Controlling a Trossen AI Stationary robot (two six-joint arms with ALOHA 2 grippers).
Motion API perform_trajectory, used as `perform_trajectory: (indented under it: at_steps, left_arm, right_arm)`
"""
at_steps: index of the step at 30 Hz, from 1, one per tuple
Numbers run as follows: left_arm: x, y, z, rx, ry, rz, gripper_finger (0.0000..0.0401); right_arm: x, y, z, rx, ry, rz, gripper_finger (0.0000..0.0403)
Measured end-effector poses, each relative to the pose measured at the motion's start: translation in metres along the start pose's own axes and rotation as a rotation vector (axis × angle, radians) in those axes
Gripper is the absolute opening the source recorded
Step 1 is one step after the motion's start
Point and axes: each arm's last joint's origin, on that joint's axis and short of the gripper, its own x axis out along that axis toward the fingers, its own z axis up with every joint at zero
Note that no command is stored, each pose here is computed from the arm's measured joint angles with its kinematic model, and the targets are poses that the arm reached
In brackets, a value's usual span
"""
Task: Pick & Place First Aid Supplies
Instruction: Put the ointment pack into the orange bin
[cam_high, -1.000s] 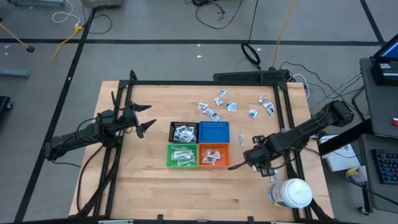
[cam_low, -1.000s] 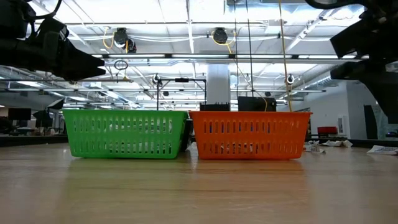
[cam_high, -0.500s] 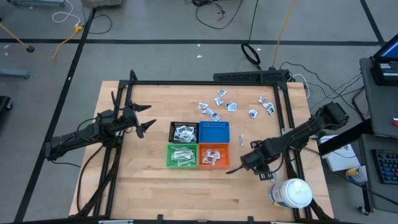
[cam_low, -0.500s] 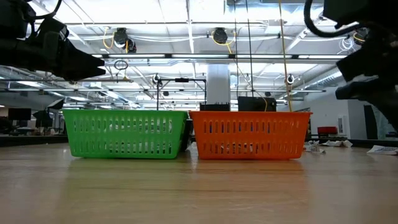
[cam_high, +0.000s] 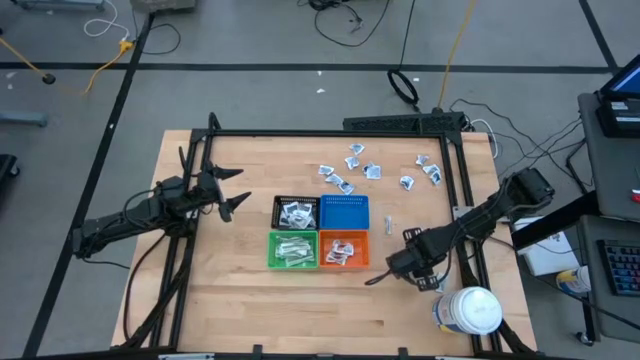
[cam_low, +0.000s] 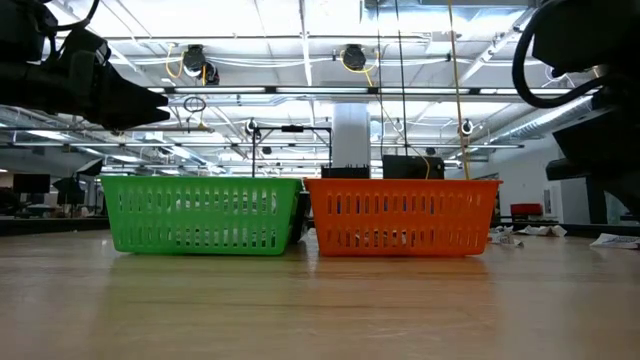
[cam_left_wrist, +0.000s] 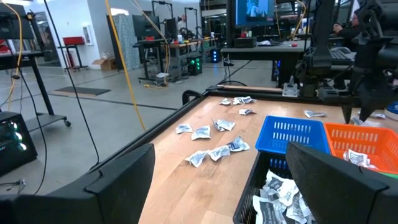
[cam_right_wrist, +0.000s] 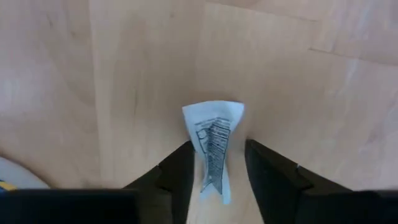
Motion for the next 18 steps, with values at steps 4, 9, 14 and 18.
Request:
perform_trajectory:
  at_steps: [4, 9, 14, 18]
  left_arm:
    - [0.000, 0.000, 0.000, 0.000, 0.000, 0.000, 0.0365]
    - [0.000, 0.000, 0.000, 0.000, 0.000, 0.001, 0.0365]
    - [0.000, 0.000, 0.000, 0.000, 0.000, 0.000, 0.0365]
    - [0.000, 0.000, 0.000, 0.000, 0.000, 0.001, 0.0365]
  right_arm:
    - [0.000, 0.000, 0.000, 0.020, -0.005, -0.008, 0.0081]
    - [0.000, 0.000, 0.001, 0.034, -0.007, 0.009, 0.0009]
    - [-0.008, 0.001, 0.002, 0.077, 0.011, 0.012, 0.0007]
    - [-0.025, -0.001, 0.003, 0.091, -0.015, 0.019, 0.0004]
